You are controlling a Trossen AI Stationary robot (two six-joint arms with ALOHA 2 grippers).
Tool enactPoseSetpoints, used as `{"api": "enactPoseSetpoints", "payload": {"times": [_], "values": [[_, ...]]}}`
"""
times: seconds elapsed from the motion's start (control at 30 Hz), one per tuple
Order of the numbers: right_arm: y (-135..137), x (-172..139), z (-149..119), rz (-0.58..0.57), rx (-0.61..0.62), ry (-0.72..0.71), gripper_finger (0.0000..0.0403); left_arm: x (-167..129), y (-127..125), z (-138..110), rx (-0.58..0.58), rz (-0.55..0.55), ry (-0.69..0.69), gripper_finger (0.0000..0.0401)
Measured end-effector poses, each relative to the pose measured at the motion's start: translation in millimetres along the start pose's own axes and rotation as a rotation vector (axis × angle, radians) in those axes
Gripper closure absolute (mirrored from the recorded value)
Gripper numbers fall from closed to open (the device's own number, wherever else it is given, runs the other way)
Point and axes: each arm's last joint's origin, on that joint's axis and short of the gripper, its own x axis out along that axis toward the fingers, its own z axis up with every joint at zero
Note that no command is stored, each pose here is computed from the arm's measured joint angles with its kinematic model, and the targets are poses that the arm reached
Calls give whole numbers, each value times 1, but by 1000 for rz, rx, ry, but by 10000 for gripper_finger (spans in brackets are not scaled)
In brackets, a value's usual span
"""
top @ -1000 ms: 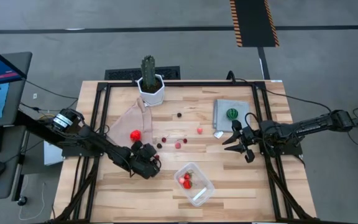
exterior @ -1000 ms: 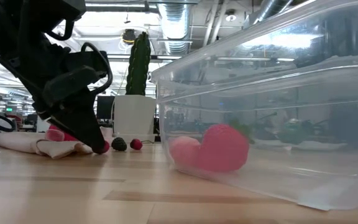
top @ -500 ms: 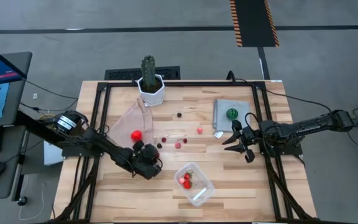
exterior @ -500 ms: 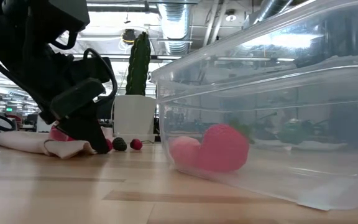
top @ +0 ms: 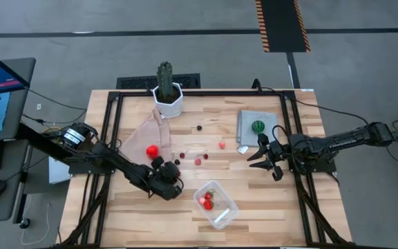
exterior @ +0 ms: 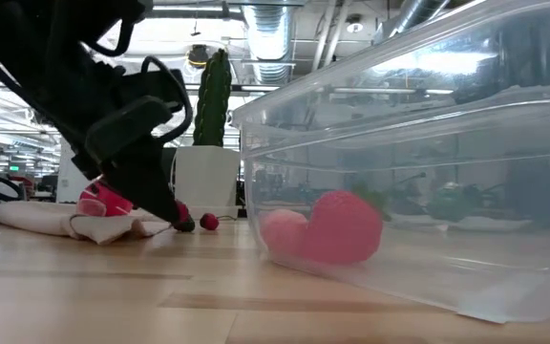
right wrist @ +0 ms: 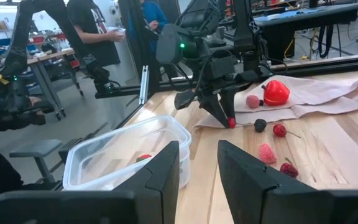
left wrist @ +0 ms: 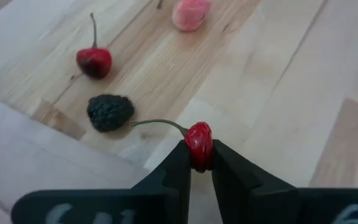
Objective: Pick and placing Produce into tupperware
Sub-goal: Put the bottom red cherry into the transparent bin
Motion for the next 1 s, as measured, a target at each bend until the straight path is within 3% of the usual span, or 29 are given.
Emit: {"api": "enactPoseSetpoints", "payload": {"times": [0.2, 0.53, 0.8, 1.0], "values": [[0, 0, 0, 0, 0, 0, 269, -7, -13, 10, 36, -34, -38, 360], [0, 0, 0, 0, 5, 0, 269, -29, -49, 56, 137, -146, -156, 360], [0, 0, 0, -1, 7, 3, 270, -42, -70, 77, 159, -373, -244, 360], [0, 0, 0, 0, 9, 3, 269, -34, -83, 74, 180, -583, -195, 360]]}}
